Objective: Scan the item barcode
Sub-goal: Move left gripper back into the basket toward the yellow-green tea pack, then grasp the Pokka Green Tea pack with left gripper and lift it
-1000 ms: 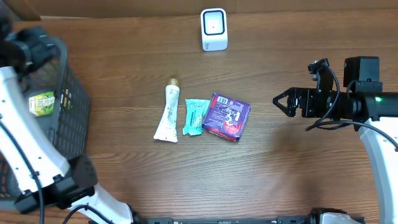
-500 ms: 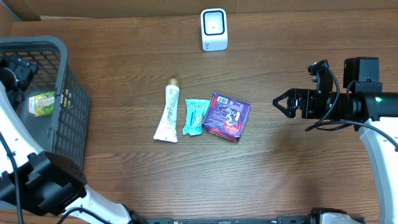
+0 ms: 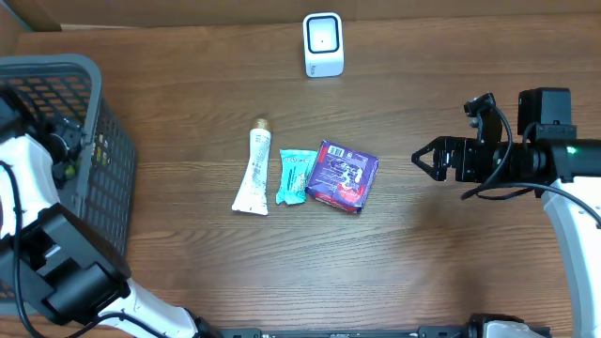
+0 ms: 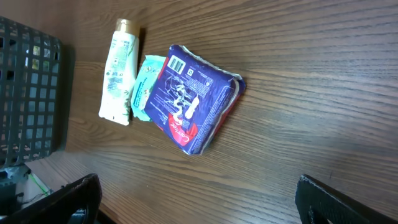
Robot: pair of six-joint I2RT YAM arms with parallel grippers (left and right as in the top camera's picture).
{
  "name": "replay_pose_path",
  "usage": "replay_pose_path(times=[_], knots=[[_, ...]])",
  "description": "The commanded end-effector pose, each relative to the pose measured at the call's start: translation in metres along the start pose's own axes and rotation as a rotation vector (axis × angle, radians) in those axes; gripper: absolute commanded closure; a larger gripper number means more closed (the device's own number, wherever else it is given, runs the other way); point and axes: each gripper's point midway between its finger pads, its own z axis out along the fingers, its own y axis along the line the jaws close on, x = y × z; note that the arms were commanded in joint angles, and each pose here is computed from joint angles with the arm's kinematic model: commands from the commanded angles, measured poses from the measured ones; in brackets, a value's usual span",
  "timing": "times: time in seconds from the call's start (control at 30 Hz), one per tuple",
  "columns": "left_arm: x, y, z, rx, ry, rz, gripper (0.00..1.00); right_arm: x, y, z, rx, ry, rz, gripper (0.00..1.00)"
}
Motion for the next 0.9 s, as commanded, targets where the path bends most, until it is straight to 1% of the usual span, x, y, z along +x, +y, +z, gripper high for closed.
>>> replay_pose_path(times=[0.0,0.27,0.53,0.63,0.7,0.83,0.87], knots=[[0.011,0.009,0.017,-0.021,0.005,-0.007,0.12,-0.007,0.006,-0.004,-0.004,-0.019,-0.02,0.0],[0.013,0.009,0.042,-0.006,-0.015,0.032,0.09,-0.005,0.006,-0.004,-0.004,-0.014,-0.015,0.0],[0.02,0.014,0.067,-0.022,0.009,0.036,0.08,-0.003,0.006,-0.004,-0.004,-0.005,-0.009,0.0],[0.028,0.019,0.077,-0.039,0.038,0.037,0.09,-0.003,0.006,-0.004,-0.004,-0.005,-0.008,0.0],[0.034,0.023,0.081,-0.054,0.063,0.041,0.14,-0.003,0.006,-0.004,-0.004,-0.005,-0.009,0.0],[0.044,0.029,0.081,-0.077,0.104,0.057,0.28,-0.004,0.006,-0.004,-0.004,-0.008,-0.011,0.0],[0.048,0.031,0.08,-0.086,0.119,0.057,0.3,-0.004,0.006,-0.004,-0.004,-0.008,-0.011,0.0]])
